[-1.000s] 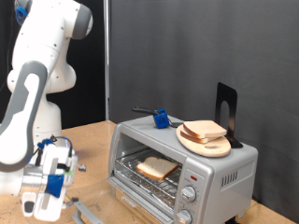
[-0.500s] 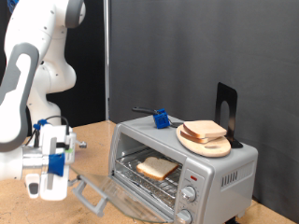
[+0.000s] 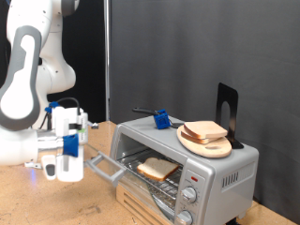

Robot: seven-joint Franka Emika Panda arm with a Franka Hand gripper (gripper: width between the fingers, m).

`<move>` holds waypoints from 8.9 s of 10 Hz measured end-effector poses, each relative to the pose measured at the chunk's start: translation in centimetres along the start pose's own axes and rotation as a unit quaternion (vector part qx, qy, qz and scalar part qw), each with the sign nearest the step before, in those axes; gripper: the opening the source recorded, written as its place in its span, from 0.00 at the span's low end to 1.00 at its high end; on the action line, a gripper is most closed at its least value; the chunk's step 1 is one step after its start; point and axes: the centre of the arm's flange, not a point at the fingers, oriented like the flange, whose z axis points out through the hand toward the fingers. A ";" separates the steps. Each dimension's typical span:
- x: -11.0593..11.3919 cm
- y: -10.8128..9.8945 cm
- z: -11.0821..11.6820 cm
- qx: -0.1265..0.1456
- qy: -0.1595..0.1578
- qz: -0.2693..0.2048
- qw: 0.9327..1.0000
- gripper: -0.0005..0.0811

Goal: Make a piece of toast with the oven

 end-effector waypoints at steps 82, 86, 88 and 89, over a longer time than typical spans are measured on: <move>28.8 -7.0 12.3 -0.099 0.007 0.035 0.995 0.88; 28.4 -6.9 12.4 -0.092 0.008 0.039 0.995 0.31; 28.2 -6.9 12.4 -0.087 0.012 0.042 0.995 0.13; 28.1 -6.8 12.4 -0.083 0.015 0.044 0.996 0.13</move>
